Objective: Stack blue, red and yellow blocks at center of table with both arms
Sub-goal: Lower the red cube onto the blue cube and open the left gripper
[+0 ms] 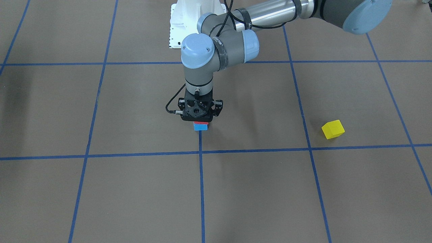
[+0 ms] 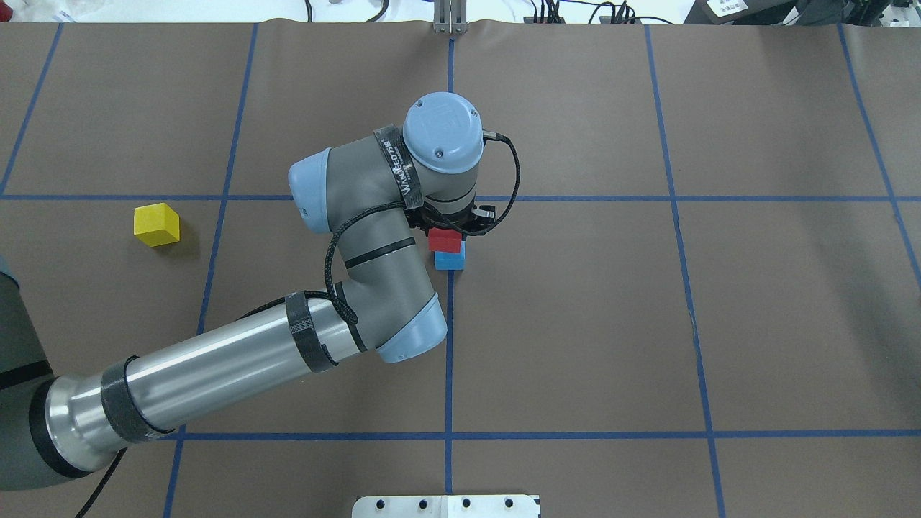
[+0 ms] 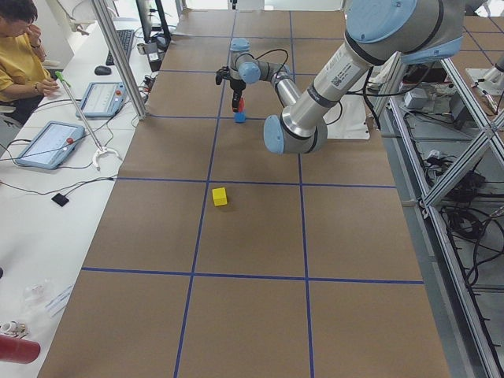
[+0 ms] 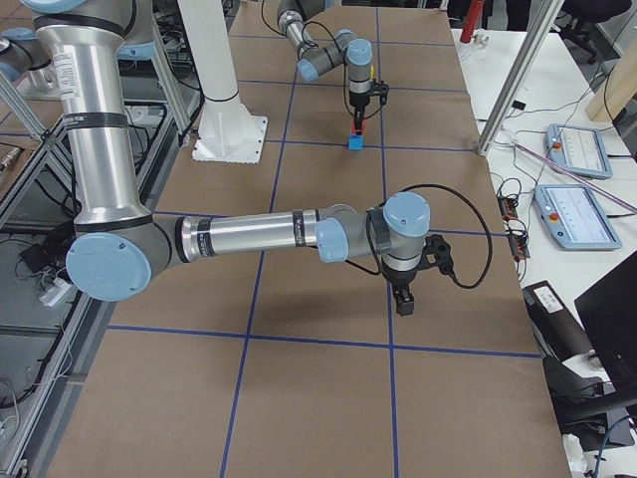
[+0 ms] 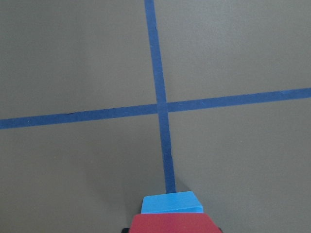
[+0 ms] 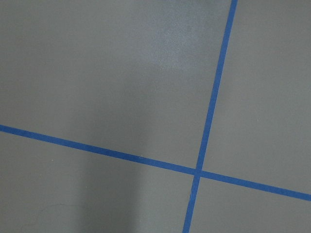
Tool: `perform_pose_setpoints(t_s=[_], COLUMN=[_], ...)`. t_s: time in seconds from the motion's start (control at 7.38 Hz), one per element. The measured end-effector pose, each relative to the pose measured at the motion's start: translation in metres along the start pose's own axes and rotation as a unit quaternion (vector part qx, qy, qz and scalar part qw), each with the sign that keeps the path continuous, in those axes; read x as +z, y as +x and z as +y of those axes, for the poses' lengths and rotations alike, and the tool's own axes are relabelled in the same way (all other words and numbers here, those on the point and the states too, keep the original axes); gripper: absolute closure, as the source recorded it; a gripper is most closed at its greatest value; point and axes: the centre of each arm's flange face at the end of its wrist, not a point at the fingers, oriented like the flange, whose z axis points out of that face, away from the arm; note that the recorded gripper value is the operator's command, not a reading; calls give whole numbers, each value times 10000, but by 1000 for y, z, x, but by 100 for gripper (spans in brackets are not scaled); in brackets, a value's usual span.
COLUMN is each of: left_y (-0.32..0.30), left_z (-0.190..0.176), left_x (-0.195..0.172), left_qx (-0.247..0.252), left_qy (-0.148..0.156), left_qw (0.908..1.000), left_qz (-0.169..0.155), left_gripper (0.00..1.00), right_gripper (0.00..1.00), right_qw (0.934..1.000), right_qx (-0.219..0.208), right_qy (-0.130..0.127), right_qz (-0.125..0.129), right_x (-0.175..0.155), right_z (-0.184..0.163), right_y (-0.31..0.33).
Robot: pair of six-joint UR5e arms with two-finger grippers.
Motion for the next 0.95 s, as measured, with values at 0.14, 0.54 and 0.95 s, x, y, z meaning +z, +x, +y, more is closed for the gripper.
perform_pose_setpoints(t_s=[0.14, 0.54, 0.95], left_y=[0, 3, 5], left_z=[1, 5, 5], left_x=[2, 3, 3], left_qx=[25, 51, 65], left_qy=[-7, -26, -27], left_qw=[10000, 10000, 10000], left_qz=[-8, -7, 5], left_gripper=[99, 86, 59], right_gripper=[0, 0, 0], right_qw=[10000, 10000, 10000], right_qx=[0, 7, 15], right_qy=[0, 0, 0], right_qz=[2, 5, 5], right_x=[0, 0, 0], right_z=[0, 0, 0], right_y=[0, 0, 0])
